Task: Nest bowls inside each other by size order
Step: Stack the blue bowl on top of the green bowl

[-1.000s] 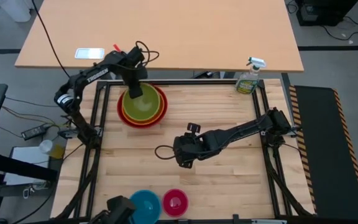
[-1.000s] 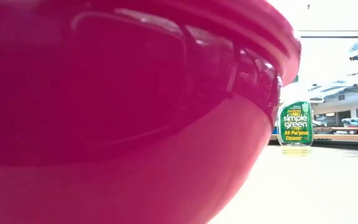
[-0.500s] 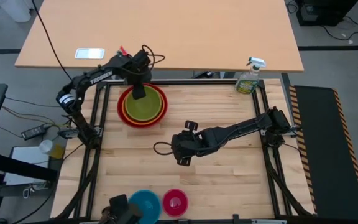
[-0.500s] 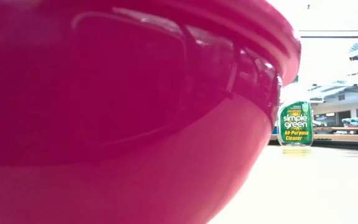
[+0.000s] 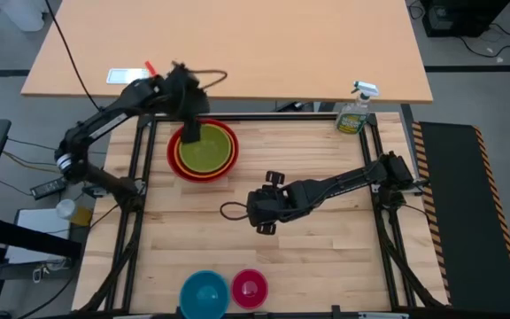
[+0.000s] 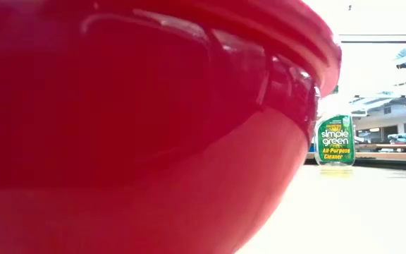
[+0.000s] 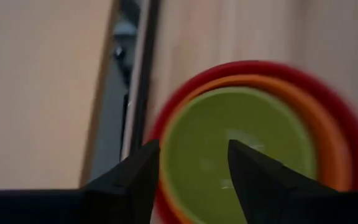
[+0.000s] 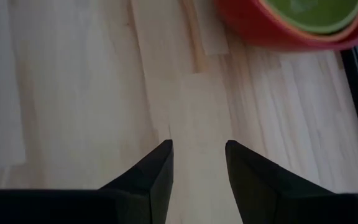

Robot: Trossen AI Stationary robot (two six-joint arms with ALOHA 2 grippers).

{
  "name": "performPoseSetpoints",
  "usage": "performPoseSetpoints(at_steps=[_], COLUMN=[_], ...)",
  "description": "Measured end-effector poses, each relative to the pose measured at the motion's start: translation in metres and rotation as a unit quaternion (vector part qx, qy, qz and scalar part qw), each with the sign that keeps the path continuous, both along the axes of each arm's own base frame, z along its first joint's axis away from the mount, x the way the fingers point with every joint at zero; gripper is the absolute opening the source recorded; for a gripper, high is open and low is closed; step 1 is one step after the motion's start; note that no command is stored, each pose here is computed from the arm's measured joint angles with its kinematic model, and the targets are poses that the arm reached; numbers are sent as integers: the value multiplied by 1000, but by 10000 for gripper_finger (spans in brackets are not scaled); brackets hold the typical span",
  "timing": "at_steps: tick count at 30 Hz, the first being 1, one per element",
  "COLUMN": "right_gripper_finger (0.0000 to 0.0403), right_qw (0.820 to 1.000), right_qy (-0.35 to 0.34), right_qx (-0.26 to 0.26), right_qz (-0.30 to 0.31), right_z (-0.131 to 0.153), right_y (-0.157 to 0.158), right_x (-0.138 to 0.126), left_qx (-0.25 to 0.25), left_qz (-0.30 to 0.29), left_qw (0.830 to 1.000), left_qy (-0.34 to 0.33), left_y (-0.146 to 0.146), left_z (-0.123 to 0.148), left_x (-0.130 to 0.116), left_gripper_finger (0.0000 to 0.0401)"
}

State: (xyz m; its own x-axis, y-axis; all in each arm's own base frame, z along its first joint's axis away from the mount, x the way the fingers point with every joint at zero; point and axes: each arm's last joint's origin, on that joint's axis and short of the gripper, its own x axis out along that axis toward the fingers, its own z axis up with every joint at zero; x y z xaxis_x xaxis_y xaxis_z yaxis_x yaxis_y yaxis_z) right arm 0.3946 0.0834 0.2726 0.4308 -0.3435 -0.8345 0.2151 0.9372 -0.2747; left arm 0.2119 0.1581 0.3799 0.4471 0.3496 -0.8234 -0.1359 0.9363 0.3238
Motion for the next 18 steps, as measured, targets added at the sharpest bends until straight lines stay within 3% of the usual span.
performPoseSetpoints(at_steps=[3,8,13,18], right_gripper_finger=[155,155,155,155], right_qw=[1000,1000,1000,1000], right_qy=[1,6,5,6], right_qx=[2,3,3,0], right_qz=[-10,-20,-22,-25], right_z=[2,4,4,4], right_y=[-5,-9,-9,-10], right_x=[-1,-4,-3,-4], left_qx=[-3,-64,-113,-174], left_qz=[-22,-66,-125,-140], left_qw=[1000,996,986,975], left_qy=[-11,-5,5,1], left_y=[-23,-69,-126,-186], left_z=[0,-18,-52,-92], left_x=[-8,-22,-28,-24], left_gripper_finger=[185,181,180,180])
